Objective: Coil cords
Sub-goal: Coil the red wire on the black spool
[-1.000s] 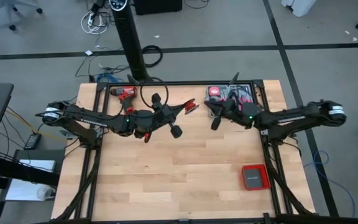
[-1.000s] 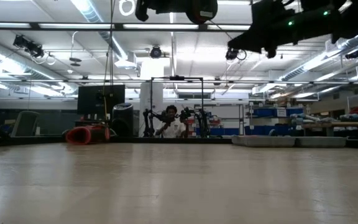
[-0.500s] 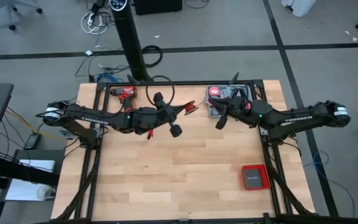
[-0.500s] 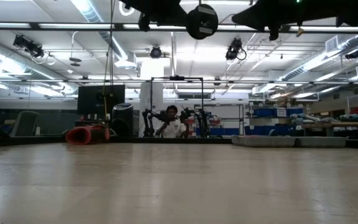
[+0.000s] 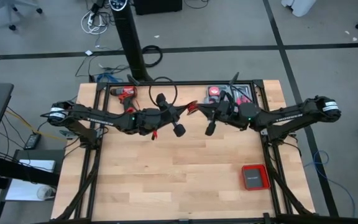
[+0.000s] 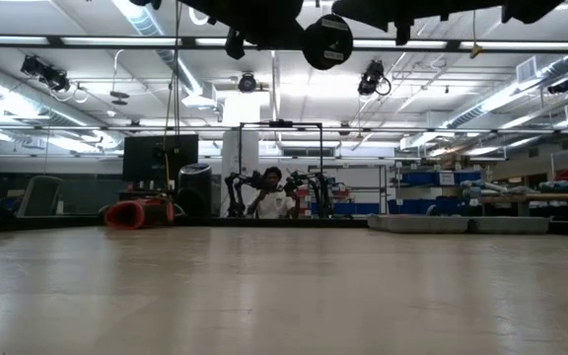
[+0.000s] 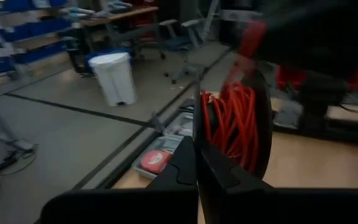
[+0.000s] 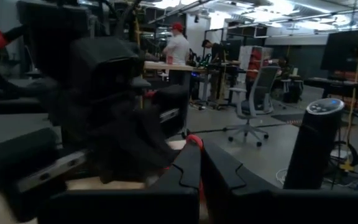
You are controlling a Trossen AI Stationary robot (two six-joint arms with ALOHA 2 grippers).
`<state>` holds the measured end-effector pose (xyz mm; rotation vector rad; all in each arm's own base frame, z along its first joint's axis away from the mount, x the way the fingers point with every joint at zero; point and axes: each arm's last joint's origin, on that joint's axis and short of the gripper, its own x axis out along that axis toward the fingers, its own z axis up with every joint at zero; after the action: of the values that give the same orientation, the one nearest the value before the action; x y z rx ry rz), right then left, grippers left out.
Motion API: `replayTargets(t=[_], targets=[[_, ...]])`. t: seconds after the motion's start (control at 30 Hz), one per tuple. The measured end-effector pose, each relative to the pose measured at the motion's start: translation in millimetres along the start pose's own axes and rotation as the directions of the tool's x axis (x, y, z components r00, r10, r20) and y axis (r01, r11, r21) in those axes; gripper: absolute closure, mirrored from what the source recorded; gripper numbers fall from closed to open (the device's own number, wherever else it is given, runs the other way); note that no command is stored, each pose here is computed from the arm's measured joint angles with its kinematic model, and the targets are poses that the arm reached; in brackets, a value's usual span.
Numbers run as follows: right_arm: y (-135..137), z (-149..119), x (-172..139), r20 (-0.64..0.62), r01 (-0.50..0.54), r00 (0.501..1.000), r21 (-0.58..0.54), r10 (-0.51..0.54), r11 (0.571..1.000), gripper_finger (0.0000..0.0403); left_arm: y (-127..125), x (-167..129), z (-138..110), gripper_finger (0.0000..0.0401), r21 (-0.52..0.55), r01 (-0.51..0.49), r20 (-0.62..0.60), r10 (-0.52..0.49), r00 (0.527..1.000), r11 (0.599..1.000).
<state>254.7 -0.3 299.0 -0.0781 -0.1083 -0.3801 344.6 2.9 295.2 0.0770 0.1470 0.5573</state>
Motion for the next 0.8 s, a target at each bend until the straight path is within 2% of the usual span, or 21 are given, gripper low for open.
replayTargets(t=[0.13, 0.3, 0.57, 0.8], targets=[[9.1, 3.5, 5.8, 0.003, -0.017, 1.000, -0.011, 0.017, 1.000, 0.0401, 1.6, -0.3, 1.7, 0.0401, -0.021, -0.063, 0.013, 0.063, 0.998, 0.998], [18.9, -0.4, 14.5, -0.017, -0.046, 0.999, -0.020, 0.046, 0.999, 0.0400, 2.5, -0.4, 5.8, 0.0401, -0.058, -0.085, 0.047, 0.088, 0.995, 0.995], [26.0, -8.5, 26.8, -0.048, -0.052, 0.998, -0.038, 0.050, 0.998, 0.0400, -3.0, -4.3, 9.8, 0.0401, -0.082, -0.063, 0.082, 0.070, 0.994, 0.995], [25.6, -7.5, 25.9, -0.049, -0.037, 0.998, -0.054, 0.035, 0.998, 0.0400, -6.7, -6.6, 11.8, 0.0401, -0.089, -0.033, 0.102, 0.043, 0.994, 0.995]])
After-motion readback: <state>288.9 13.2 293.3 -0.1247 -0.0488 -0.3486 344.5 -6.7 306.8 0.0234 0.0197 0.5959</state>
